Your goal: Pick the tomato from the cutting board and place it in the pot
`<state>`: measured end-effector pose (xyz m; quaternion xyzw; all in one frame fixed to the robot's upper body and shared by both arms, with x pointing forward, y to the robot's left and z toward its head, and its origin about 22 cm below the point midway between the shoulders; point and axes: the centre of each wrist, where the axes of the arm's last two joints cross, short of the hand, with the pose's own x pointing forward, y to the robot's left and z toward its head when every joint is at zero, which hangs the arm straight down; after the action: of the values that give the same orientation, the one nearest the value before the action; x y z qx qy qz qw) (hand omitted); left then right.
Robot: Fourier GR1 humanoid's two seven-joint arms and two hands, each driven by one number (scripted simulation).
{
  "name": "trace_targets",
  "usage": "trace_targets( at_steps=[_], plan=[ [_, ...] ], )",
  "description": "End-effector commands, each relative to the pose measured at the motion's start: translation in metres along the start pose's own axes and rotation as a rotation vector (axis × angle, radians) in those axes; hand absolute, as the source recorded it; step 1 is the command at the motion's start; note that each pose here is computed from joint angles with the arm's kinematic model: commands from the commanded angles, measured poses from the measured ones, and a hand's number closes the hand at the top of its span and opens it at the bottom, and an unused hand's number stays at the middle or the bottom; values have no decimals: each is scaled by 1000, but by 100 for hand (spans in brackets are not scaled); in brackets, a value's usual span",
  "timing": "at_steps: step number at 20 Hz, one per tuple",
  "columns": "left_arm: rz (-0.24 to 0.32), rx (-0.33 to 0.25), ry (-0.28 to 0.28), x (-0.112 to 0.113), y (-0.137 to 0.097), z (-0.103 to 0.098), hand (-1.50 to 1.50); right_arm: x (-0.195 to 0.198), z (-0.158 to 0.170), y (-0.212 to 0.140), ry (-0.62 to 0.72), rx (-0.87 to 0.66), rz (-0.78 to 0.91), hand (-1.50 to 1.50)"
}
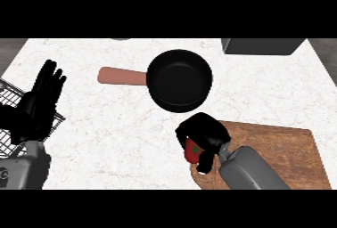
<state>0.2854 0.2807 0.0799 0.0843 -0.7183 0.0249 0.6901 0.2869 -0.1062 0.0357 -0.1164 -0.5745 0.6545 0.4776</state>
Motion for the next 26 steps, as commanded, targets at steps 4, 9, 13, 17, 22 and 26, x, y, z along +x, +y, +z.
trace_targets(
  at_steps=[4, 9, 13, 17, 22, 26],
  plan=[
    [1, -24, 10, -2, -9, -1, 0, 60, -15, -41, 211, -386, -135, 150],
    [-9, -35, 16, -1, -13, -5, 0, 97, -8, -87, 312, -737, -167, 150],
    [-1, -57, 11, 2, -21, -6, 0, 128, -10, -113, 401, -956, -192, 150],
    [-6, -70, 3, 5, -23, -10, 0, 160, -20, -137, 533, -1089, -156, 150],
    [9, -63, 2, 12, -33, -14, 0, 178, -29, -148, 628, -1129, -218, 150],
    [14, -61, -14, 10, -39, -18, 0, 175, -43, -162, 647, -1152, -252, 150]
  ],
)
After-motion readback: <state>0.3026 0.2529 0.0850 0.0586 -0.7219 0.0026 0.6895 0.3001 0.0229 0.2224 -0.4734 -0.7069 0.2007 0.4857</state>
